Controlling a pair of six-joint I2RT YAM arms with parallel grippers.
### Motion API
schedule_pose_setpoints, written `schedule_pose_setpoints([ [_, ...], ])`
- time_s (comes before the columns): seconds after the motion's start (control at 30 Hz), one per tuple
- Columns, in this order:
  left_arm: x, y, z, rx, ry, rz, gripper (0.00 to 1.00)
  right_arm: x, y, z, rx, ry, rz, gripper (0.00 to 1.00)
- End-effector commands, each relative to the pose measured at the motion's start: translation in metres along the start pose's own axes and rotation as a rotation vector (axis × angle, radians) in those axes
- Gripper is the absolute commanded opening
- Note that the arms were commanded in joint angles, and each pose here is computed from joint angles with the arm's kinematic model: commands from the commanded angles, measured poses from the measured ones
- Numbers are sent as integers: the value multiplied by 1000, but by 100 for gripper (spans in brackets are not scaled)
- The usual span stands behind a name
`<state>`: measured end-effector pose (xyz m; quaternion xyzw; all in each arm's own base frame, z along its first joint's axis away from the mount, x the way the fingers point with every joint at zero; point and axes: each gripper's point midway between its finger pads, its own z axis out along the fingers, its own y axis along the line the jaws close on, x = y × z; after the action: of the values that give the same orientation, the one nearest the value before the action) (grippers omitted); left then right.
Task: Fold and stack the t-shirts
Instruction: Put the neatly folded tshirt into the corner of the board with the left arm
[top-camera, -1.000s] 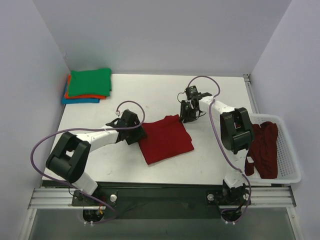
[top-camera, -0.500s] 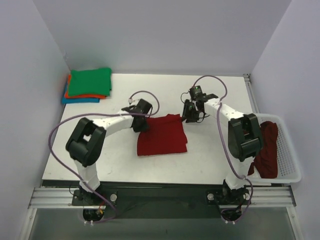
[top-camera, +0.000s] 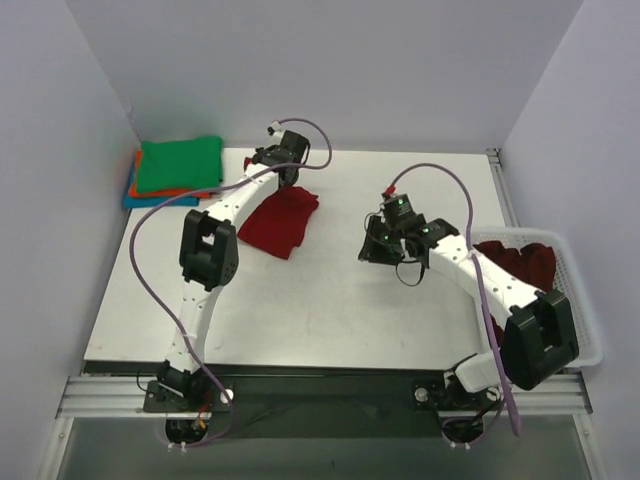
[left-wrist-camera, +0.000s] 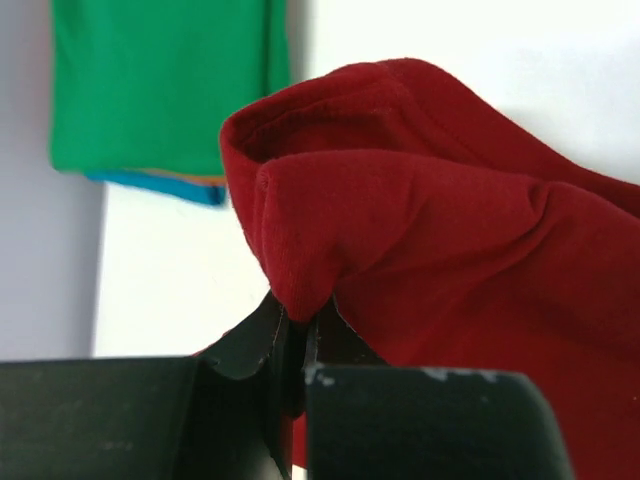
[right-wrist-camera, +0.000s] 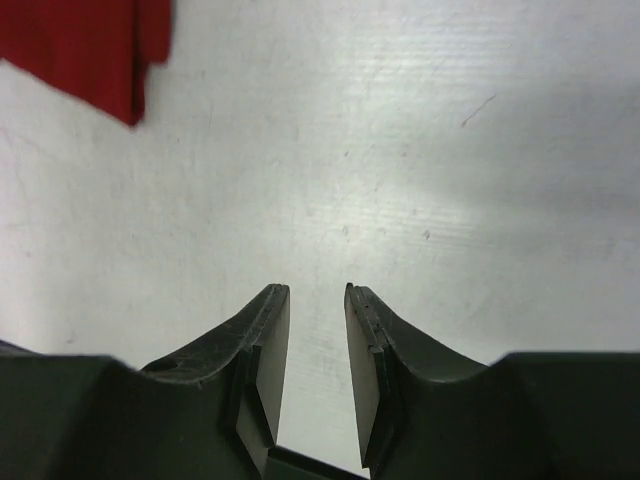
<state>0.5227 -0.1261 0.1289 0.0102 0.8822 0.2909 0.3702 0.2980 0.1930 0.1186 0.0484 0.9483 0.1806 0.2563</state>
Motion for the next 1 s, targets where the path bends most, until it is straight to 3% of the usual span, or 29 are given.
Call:
schedule_pose_setpoints([
  [0.0,-41,45,11,-157,-57,121,0,16,7,-10,-8,0,-29,30],
  [0.03,-65,53,6,-160,-102,93,0,26,9,-12,-17,12,-47,30],
  [0.23,-100,79,41,-226,-176,70,0,53,10,-21,-26,38,-98,30],
  [0.53,-159,129,60,-262,-364,-57,0,87,-15,-24,51,73,-122,30],
  [0.97,-186,187,75,-201,-470,-200,0,128,-40,-6,145,187,-107,29],
])
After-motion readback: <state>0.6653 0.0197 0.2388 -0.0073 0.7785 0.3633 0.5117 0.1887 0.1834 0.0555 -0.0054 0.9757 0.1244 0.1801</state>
